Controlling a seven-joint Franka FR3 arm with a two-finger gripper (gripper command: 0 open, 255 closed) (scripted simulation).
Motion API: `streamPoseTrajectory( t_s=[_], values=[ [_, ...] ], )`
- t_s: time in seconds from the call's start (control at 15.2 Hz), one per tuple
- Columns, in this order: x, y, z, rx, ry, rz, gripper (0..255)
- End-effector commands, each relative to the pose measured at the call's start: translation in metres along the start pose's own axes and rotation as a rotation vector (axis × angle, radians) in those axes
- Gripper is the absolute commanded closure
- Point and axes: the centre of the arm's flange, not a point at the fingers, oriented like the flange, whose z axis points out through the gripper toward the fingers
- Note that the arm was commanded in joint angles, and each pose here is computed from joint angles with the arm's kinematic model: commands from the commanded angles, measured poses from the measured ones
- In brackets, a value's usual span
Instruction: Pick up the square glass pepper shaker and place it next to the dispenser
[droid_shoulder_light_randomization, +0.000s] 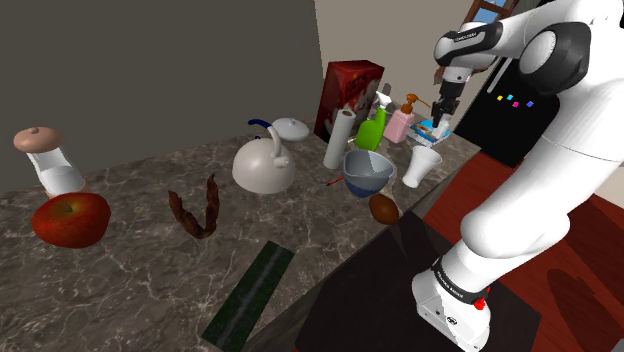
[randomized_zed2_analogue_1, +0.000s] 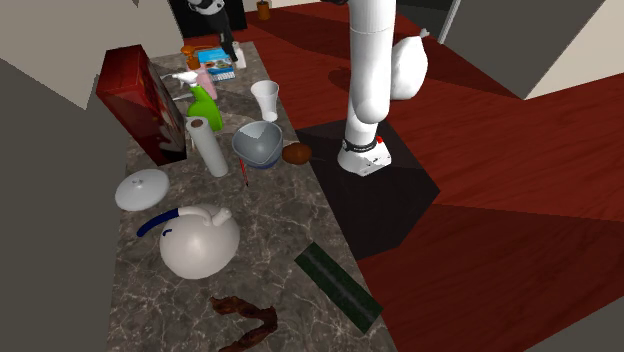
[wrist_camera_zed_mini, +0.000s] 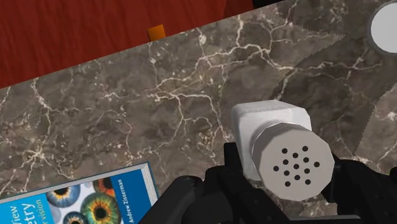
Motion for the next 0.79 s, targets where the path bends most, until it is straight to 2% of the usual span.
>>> streamPoseTrajectory(
  t_s=[0.0, 0.73],
  values=[
    [0.001, 0.0, 0.011, 0.0, 0.0, 0.0, 255],
    [0.013, -0.002, 0.068, 0.0, 0.0, 0.0, 255]
  ],
)
